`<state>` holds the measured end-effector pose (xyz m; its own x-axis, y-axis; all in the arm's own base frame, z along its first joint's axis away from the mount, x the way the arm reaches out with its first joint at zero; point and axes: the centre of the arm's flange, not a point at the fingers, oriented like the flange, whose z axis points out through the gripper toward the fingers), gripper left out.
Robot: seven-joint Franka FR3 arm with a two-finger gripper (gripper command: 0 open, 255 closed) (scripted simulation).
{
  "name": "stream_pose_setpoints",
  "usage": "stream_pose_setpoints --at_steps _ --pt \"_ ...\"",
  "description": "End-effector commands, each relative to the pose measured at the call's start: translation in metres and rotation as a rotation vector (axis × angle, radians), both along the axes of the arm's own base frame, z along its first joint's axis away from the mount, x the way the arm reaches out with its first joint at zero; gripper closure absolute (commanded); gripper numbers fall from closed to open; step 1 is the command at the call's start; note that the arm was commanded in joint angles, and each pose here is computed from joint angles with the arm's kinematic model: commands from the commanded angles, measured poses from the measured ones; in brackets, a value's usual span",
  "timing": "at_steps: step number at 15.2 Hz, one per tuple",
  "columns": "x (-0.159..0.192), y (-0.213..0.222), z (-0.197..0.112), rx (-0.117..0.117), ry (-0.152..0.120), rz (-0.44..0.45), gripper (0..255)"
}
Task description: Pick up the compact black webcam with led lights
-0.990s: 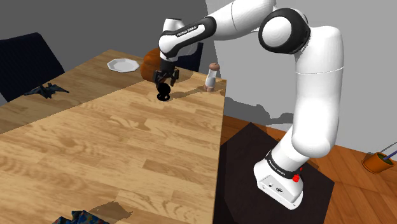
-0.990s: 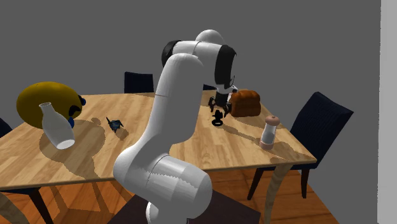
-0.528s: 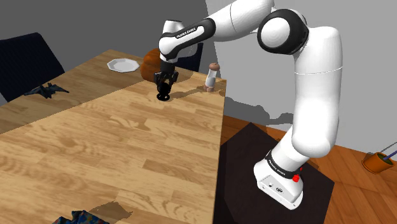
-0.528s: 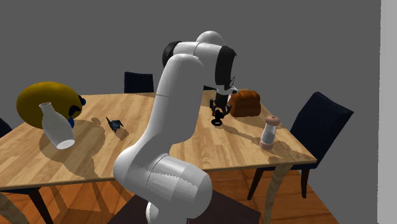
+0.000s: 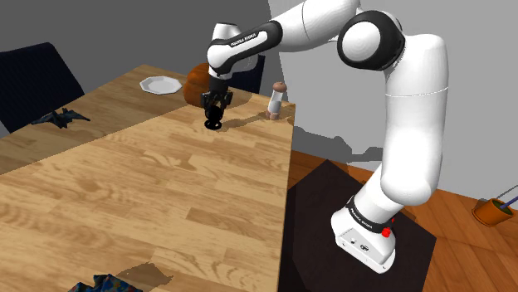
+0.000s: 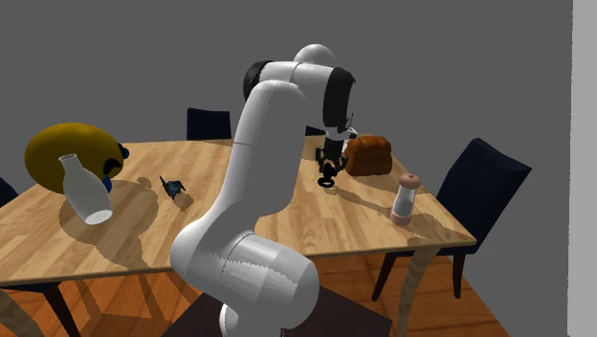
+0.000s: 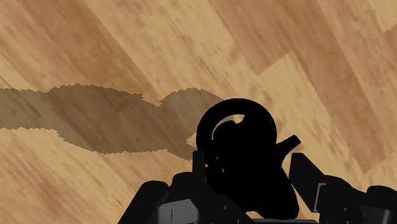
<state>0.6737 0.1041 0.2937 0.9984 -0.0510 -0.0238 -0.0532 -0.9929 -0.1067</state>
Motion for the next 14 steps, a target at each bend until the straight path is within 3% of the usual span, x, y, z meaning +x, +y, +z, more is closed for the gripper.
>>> stream_pose_setpoints --at_steps 1,14 --pt "0.0 0.0 0.01 0.0 0.0 0.0 255" --pt "0.0 0.0 0.069 0.0 0.0 0.0 255"
